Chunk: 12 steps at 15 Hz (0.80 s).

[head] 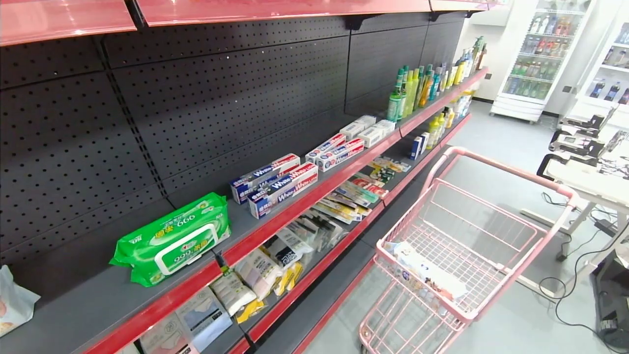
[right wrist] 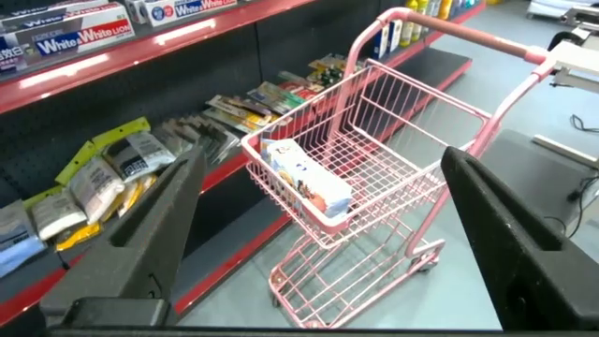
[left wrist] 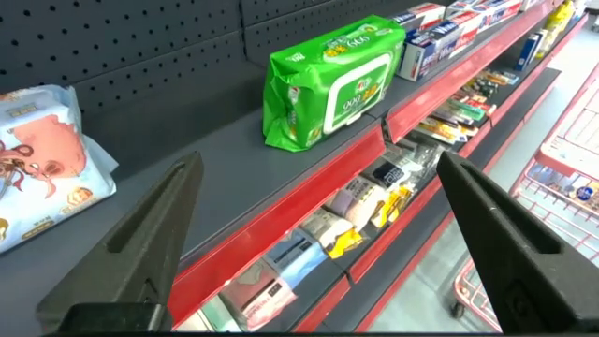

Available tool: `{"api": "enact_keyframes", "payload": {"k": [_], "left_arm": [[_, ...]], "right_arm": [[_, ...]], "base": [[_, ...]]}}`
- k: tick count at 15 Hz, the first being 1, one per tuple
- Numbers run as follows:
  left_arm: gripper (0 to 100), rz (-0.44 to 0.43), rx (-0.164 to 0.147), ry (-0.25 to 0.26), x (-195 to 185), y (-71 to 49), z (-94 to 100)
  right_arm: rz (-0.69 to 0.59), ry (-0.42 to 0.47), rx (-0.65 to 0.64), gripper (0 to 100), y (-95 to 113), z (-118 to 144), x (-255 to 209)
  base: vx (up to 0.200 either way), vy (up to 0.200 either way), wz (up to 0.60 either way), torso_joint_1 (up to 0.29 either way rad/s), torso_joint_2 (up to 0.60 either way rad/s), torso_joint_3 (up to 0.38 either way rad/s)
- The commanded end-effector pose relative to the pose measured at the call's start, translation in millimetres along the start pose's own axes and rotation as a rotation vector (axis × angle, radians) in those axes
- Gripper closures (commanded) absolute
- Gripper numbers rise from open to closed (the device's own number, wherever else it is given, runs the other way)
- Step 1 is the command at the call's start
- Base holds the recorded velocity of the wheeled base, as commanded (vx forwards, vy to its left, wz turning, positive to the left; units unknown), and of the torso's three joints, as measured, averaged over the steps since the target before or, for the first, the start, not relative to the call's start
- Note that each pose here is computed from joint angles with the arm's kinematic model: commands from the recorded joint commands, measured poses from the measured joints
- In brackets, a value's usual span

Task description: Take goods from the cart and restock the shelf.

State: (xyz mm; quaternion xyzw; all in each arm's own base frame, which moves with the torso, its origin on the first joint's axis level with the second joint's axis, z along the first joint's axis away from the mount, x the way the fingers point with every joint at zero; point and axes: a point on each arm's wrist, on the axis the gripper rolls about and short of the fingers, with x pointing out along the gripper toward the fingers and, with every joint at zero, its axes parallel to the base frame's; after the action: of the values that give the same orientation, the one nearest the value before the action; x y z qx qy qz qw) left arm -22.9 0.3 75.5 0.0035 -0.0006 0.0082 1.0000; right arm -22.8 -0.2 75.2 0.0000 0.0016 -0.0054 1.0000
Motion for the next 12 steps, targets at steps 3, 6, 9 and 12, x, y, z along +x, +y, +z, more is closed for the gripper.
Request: {"api": "enact_keyframes", "payload": {"k": [3, 6, 9, 12], "left_arm": [[0, -0.001, 0.001, 0.001, 0.1, 0.0, 0.0], [0, -0.001, 0.001, 0.001, 0.1, 0.0, 0.0], [0, 0.0, -0.002, 0.001, 0.1, 0.0, 0.0], [0, 0.0, 0.002, 0.001, 0.1, 0.0, 0.0]], "right_arm": [[0.015, 0.003, -0.003, 0, 0.3, 0.3, 0.3], [0.015, 0.0, -0.002, 0, 0.3, 0.2, 0.1], [0.015, 0.0, 0.002, 0, 0.3, 0.2, 0.1], [0.014, -0.008, 0.012, 0, 0.4, 1.6, -0.4]], "base": [[0.0, 0.0, 0.0, 0.0, 0.0, 0.0], [0.0, 0.0, 0.0, 0.0, 0.0, 0.0], [0.0, 0.0, 0.0, 0.0, 0.0, 0.0], [0.0, 0.0, 0.0, 0.0, 0.0, 0.0]]}}
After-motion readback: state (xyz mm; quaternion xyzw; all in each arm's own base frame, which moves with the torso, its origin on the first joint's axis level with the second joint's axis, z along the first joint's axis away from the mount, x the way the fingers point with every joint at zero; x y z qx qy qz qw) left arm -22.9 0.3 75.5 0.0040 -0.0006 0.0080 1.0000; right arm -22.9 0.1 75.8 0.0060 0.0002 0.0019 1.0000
